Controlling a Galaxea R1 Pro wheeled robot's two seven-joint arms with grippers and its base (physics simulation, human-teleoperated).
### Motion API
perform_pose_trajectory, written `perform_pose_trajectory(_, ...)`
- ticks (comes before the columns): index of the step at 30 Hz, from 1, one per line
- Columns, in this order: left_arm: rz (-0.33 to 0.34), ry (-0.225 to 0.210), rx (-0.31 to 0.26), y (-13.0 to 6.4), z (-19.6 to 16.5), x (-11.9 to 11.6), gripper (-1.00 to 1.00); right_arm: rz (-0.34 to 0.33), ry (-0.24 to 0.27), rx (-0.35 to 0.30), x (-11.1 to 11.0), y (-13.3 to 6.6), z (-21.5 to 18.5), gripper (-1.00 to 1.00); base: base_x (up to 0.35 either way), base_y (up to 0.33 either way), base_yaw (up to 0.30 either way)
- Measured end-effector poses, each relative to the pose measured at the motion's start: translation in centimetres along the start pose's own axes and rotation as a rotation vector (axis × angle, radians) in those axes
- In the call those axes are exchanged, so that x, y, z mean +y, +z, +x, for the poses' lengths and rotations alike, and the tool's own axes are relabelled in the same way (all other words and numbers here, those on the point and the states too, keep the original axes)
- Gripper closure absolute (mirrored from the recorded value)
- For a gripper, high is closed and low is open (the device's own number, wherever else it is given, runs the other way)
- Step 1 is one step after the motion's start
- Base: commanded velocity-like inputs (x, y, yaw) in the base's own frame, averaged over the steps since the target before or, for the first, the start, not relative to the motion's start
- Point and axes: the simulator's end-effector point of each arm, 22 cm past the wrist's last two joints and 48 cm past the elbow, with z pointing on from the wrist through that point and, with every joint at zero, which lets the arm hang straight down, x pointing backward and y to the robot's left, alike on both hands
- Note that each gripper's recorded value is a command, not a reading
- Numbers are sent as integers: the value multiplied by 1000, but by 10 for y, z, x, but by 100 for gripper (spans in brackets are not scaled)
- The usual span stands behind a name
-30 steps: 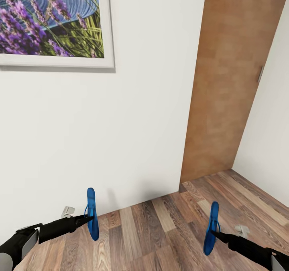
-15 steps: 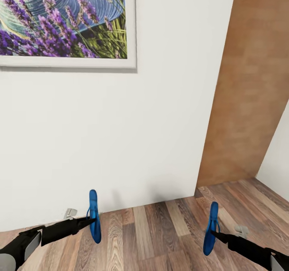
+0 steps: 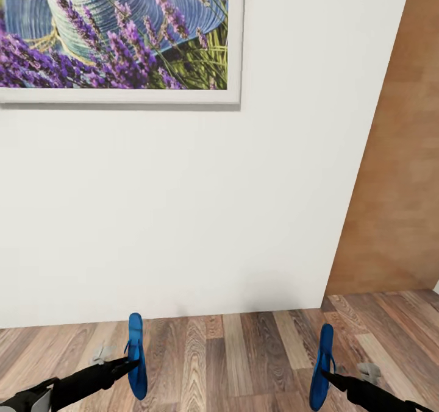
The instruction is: In the bedroom, move the book from the bed onto either nightstand, and place the two sandals side by side next to the bed.
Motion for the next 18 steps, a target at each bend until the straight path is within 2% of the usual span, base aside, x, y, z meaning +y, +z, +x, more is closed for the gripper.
perform_pose_trajectory(3, -39, 9, 1, -1, 6, 8, 100, 2, 1, 0, -1, 0, 3, 100, 0, 0, 285)
perform_pose_trajectory(6, -49, 1, 16, -1, 21, 9, 100, 2, 1, 0, -1, 0, 3, 100, 0, 0, 286)
perform_pose_trajectory(18, -37, -18, 18, 8, 34, 1, 100, 3, 1, 2, -1, -1, 4, 100, 0, 0, 290)
